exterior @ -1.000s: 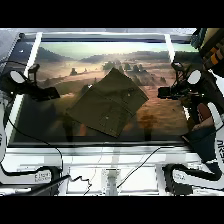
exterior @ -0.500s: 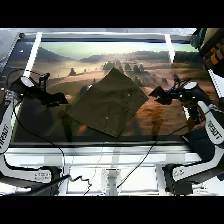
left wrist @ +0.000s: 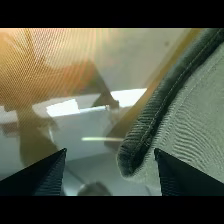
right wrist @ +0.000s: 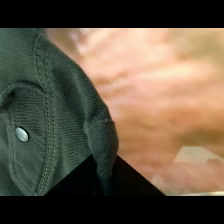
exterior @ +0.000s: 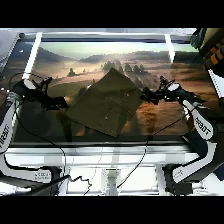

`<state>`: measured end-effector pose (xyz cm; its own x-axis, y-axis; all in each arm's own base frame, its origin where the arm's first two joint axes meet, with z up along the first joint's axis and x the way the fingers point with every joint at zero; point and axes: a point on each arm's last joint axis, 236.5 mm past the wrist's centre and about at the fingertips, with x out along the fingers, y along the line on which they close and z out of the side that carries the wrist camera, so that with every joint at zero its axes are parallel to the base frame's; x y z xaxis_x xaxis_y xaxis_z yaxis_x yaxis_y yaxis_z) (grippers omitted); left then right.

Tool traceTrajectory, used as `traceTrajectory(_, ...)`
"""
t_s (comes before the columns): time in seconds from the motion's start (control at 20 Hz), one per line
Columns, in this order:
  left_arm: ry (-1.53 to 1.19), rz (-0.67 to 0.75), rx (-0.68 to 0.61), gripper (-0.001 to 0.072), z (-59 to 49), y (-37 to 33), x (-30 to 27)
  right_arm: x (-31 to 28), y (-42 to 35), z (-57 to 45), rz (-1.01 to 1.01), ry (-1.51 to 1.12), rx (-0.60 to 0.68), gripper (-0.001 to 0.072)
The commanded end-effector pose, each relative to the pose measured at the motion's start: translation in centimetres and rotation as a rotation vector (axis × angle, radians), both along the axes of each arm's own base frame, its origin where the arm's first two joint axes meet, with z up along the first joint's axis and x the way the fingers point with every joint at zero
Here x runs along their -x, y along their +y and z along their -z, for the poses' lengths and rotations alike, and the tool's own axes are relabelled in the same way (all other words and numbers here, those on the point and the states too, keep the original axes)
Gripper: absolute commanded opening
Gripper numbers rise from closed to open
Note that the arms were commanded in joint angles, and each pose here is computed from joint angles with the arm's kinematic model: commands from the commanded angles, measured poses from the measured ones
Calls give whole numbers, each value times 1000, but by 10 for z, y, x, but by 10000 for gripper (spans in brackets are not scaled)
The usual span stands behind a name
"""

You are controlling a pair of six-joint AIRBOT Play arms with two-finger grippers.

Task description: Fold the clothes and pants, and hang the long-sleeved shirts on hangers.

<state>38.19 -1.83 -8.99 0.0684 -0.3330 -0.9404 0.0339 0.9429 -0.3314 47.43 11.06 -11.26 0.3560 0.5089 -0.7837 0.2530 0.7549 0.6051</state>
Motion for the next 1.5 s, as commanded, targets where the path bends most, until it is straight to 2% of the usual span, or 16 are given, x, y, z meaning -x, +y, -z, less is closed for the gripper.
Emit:
traceTrajectory(0.0,23,-5,12,619,14,-4,11,-37,7,-27,34,-125,20,43)
traceTrajectory(0.2,57,20,54,613,23,-21,26,-64,20,-64,4,-233,34,43)
traceTrajectory(0.25,82,32,69,547,23,-27,33,-69,21,-70,-5,-255,45,43)
traceTrajectory(0.3,105,43,104,535,21,-38,39,-74,23,-76,-5,-276,51,43)
traceTrajectory(0.45,106,86,249,535,6,-86,43,-87,24,-87,7,-341,82,43)
traceTrajectory(0.6,110,161,278,527,2,-122,51,-93,32,-90,14,-374,94,42)
traceTrajectory(0.7,120,220,272,402,5,-144,60,-100,34,-96,34,-416,108,42)
traceTrajectory(0.75,116,245,264,292,8,-153,62,-104,34,-99,46,-435,114,42)
traceTrajectory(0.8,106,262,251,136,12,-159,62,-106,34,-100,54,-448,118,42)
traceTrajectory(0.85,97,270,244,19,15,-165,62,-107,35,-101,56,-454,120,42)
traceTrajectory(1.1,148,296,293,17,9,-189,80,-129,37,-117,40,-510,136,42)
traceTrajectory(1.25,144,211,406,17,4,-220,80,-150,42,-128,12,-550,143,42)
traceTrajectory(1.35,125,165,432,17,5,-230,76,-155,41,-126,7,-545,155,43)
traceTrajectory(1.4,117,161,430,17,5,-231,74,-154,39,-124,-8,-547,177,93)
traceTrajectory(1.45,114,155,434,17,5,-232,73,-150,40,-121,-26,-531,179,410)
